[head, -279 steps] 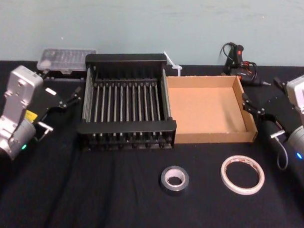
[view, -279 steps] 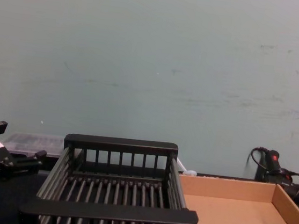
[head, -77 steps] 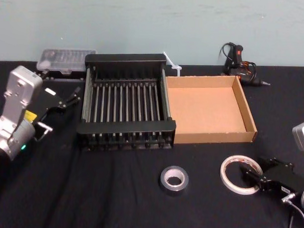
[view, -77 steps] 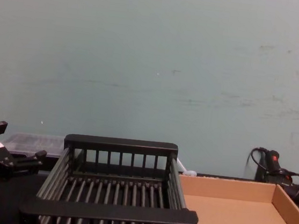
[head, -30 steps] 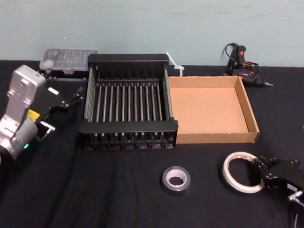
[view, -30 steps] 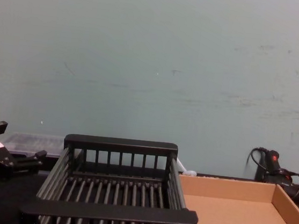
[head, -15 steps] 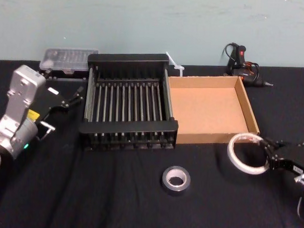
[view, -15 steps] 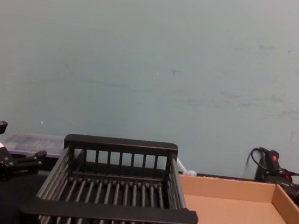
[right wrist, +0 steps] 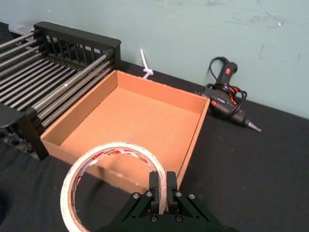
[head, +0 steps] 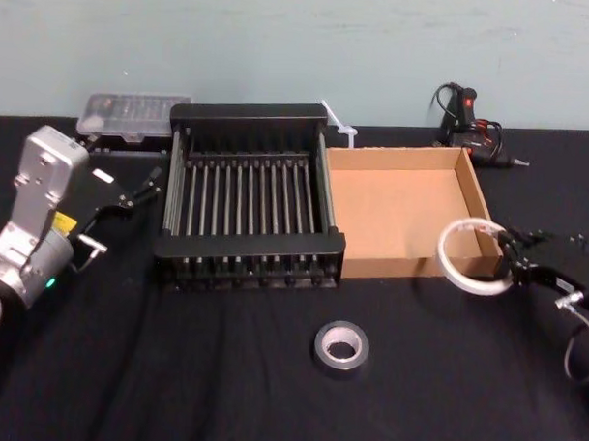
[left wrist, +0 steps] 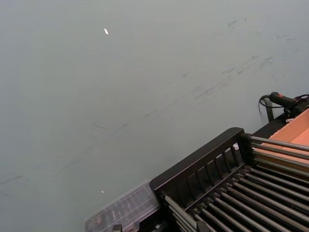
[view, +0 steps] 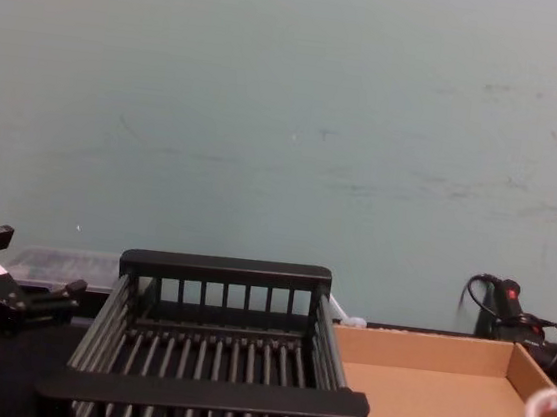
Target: Pick up the white tape and place it into the black box , Pick up the silver tape and place it into the brown box.
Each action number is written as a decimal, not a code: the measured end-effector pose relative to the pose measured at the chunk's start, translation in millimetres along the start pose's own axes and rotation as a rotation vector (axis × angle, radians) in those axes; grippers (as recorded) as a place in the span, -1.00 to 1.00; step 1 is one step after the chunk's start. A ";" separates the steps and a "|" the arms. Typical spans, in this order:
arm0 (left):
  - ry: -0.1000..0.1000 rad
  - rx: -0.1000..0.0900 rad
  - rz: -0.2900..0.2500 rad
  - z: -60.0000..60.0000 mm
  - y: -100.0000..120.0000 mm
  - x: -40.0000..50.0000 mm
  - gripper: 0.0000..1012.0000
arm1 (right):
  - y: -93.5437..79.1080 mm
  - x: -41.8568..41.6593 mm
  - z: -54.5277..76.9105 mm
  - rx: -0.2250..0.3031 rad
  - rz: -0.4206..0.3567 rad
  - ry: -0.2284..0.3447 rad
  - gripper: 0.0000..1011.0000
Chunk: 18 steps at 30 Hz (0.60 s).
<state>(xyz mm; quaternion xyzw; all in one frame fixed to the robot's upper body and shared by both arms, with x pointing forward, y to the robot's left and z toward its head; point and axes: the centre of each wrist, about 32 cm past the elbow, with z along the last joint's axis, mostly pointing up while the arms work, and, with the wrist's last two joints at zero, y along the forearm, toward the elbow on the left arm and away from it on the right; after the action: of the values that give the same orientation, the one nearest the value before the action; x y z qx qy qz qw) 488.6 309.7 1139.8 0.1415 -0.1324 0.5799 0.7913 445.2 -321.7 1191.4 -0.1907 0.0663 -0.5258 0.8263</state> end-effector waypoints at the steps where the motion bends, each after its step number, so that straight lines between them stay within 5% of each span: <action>1: 0.000 0.000 0.000 0.0 0.0 0.0 0.98 | 1.9 0.0 1.4 0.002 0.000 -0.003 -0.81; 18: 0.000 0.000 0.000 0.0 0.0 0.0 0.98 | 40.0 -10.1 34.7 0.063 0.070 -0.047 -0.81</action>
<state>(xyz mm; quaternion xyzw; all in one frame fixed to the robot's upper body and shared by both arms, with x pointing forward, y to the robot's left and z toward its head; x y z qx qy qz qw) 488.6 309.7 1139.8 0.1415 -0.1325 0.5799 0.7913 485.3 -289.1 1206.9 -0.1747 0.0369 -0.4938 0.8510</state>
